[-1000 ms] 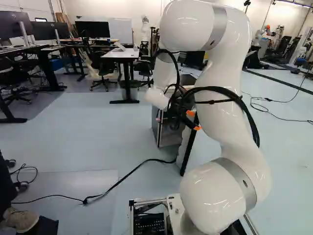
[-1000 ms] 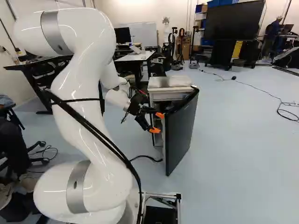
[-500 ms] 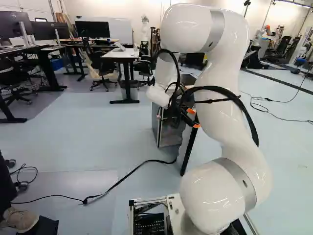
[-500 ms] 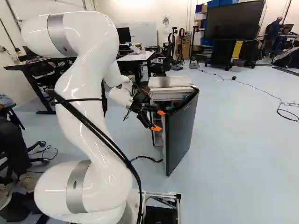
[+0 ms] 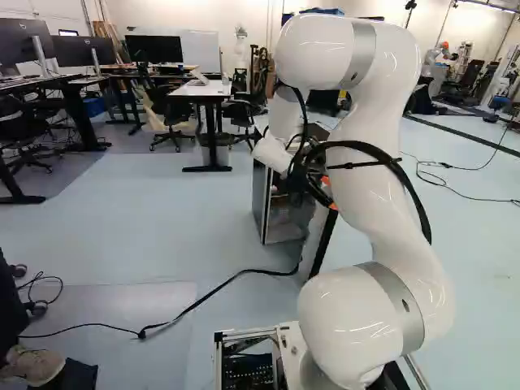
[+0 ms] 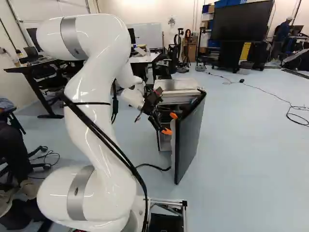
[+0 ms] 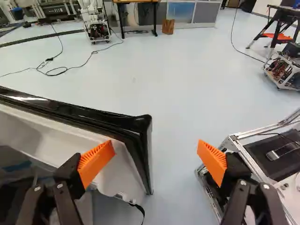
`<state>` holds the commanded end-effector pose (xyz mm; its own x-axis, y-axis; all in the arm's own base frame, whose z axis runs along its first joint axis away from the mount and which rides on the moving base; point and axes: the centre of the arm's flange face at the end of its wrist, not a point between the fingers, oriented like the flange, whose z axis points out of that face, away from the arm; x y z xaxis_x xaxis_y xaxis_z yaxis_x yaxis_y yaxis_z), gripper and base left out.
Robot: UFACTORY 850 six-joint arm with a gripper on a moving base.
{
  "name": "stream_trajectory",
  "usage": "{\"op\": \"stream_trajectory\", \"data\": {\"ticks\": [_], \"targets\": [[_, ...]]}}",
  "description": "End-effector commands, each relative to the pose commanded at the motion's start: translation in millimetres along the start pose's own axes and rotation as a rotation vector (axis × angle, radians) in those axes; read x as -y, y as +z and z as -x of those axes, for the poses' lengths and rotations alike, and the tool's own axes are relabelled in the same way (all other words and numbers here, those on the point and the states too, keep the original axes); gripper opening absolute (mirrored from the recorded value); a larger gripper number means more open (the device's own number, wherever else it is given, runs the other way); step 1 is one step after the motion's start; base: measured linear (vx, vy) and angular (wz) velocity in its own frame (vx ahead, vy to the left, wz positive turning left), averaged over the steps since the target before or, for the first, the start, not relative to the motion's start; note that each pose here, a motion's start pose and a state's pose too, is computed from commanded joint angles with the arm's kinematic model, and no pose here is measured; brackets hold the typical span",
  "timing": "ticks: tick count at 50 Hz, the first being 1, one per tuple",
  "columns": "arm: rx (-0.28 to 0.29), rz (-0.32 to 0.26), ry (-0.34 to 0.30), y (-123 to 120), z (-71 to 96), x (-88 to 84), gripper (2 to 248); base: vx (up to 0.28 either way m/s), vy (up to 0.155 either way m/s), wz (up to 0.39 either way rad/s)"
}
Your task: Open the fridge door
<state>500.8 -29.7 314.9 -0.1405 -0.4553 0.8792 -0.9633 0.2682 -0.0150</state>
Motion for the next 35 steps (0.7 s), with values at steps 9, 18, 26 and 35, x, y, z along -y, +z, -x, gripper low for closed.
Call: {"op": "stream_trajectory", "data": {"ticks": [9,18,26,35], "targets": [[-0.009,0.033,0.027,13.5,-9.5,10.2,247,0.000,0.000,0.000],[-0.019,0.065,0.054,27.2,-19.1,20.2,247,0.000,0.000,0.000],[-0.027,0.094,0.078,39.5,-27.9,28.9,247,0.000,0.000,0.000],[-0.036,0.127,0.108,54.5,-38.6,39.2,247,0.000,0.000,0.000]]}}
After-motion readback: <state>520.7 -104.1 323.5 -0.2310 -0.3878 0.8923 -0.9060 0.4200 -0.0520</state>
